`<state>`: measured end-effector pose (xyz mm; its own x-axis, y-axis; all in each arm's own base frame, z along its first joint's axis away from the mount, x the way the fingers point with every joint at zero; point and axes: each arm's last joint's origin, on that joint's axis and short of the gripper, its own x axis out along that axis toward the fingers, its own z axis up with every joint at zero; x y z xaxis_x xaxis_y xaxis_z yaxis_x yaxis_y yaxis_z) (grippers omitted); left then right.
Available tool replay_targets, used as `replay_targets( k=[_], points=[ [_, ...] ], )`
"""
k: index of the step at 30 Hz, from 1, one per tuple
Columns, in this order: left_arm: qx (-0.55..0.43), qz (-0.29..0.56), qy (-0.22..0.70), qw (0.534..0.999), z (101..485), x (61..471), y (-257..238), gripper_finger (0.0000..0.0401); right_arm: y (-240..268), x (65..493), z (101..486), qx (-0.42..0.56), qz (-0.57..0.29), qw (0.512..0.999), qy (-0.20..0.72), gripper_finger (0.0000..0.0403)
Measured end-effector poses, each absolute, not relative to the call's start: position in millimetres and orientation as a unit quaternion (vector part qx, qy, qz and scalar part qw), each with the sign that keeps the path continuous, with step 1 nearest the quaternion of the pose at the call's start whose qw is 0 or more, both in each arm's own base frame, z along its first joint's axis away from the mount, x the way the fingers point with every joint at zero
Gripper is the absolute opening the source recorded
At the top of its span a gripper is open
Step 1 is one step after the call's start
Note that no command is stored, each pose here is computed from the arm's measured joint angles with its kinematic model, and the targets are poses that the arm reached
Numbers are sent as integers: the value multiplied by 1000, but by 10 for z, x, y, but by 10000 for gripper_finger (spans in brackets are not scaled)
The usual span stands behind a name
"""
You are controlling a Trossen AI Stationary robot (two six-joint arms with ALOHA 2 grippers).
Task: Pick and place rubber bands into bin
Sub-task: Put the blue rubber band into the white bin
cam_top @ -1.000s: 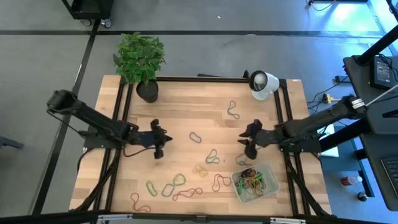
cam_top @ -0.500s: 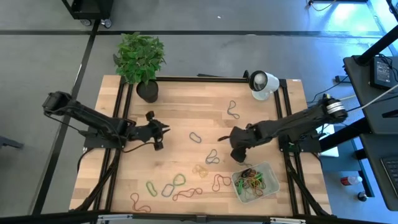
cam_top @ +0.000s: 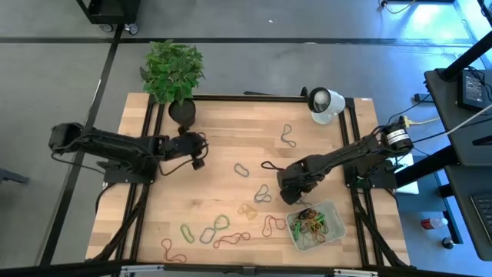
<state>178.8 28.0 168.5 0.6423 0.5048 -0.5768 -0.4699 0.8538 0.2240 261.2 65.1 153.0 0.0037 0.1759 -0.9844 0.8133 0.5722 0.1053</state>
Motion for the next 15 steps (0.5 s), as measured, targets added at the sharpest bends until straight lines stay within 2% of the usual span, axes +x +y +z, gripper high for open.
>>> replay_targets(
  k=[8,15],
  points=[
    [39,289,364,885,1643,1721,443,65,637,2494,1507,370,-339,548,669,183],
    [30,291,389,874,1606,1674,493,66,655,2582,1416,378,-330,562,657,170]
  ],
)
